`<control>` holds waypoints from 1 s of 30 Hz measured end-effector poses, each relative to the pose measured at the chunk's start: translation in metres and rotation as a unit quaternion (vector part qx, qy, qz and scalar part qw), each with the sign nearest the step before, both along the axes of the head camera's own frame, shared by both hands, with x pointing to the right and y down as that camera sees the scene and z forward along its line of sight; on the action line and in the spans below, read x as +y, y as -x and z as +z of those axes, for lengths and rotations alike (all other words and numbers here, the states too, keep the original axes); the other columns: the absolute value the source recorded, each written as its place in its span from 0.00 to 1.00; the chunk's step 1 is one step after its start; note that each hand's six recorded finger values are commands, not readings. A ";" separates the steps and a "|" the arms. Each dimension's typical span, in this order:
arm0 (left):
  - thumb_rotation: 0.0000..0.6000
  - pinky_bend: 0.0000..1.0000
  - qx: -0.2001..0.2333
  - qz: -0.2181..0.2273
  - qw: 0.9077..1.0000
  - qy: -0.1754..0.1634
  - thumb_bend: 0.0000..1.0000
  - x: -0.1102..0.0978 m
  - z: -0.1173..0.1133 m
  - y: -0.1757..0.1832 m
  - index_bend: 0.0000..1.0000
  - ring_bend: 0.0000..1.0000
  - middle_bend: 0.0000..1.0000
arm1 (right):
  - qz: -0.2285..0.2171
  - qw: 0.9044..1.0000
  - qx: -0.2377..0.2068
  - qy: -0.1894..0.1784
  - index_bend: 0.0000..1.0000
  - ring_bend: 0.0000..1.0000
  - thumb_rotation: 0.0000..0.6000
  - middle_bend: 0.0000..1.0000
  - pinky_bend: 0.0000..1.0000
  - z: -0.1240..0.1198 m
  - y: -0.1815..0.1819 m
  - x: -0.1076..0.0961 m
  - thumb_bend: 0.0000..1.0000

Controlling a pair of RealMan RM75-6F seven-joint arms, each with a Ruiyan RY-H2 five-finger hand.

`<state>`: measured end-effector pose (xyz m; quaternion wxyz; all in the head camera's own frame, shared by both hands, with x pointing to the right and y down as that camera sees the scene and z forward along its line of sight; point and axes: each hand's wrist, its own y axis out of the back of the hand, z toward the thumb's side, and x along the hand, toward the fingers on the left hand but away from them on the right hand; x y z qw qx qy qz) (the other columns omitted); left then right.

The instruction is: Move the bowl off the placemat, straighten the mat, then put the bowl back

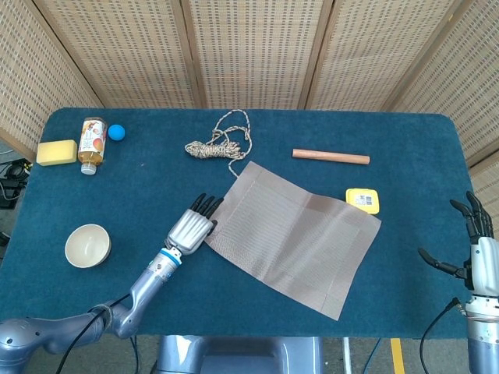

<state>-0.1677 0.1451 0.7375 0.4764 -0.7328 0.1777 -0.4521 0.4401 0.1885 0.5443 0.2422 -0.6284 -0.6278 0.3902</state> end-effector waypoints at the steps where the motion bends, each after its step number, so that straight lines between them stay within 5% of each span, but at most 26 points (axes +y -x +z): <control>1: 1.00 0.00 0.000 -0.001 1.000 0.001 0.50 0.000 0.000 0.001 0.62 0.00 0.00 | -0.001 1.000 0.000 0.000 0.18 0.00 1.00 0.00 0.00 0.000 0.000 0.000 0.24; 14: 1.00 0.00 0.004 -0.014 1.000 0.018 0.51 0.010 -0.010 0.020 0.63 0.00 0.00 | -0.016 1.000 0.005 0.000 0.18 0.00 1.00 0.00 0.00 0.000 0.009 0.004 0.24; 30: 1.00 0.00 0.021 0.041 0.997 0.057 0.50 0.083 -0.063 0.038 0.66 0.00 0.00 | -0.026 1.000 0.000 0.004 0.18 0.00 1.00 0.00 0.00 0.000 0.017 0.008 0.24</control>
